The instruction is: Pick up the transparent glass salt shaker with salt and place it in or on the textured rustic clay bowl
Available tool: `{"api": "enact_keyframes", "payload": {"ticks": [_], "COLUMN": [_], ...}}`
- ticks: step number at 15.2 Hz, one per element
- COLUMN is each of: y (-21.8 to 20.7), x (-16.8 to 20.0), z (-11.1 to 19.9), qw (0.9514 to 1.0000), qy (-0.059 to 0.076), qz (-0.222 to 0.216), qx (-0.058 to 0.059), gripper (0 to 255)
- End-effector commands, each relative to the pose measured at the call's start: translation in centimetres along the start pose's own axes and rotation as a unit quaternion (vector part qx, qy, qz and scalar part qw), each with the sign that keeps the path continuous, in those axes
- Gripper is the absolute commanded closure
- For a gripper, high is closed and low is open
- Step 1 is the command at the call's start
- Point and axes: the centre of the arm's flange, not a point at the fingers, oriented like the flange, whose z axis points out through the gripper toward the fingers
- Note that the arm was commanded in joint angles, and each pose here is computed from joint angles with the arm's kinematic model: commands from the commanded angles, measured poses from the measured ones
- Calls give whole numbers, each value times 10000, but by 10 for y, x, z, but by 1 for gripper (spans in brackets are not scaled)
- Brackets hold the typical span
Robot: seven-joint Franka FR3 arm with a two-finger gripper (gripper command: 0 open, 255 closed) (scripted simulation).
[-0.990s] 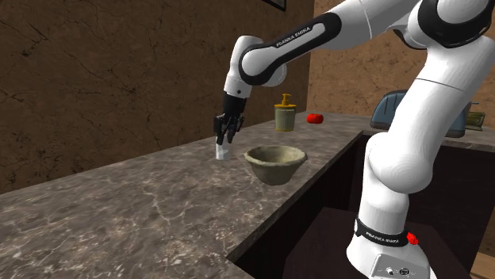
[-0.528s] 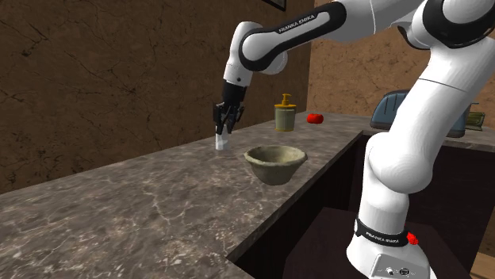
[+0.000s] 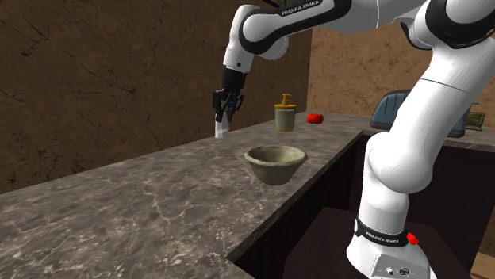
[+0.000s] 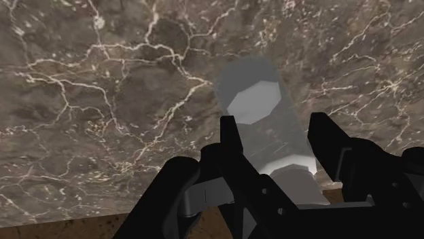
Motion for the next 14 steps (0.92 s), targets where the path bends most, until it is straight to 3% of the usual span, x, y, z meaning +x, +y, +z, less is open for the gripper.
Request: {"api": "enact_keyframes", "payload": {"ticks": [1,14], "y": [-1,-9], "x": [3,19], "z": [-10,-74], "qw": [10000,10000], "qy": [-1,-1], "qz": [0,0], "qx": [0,0], "gripper": [255,255]}}
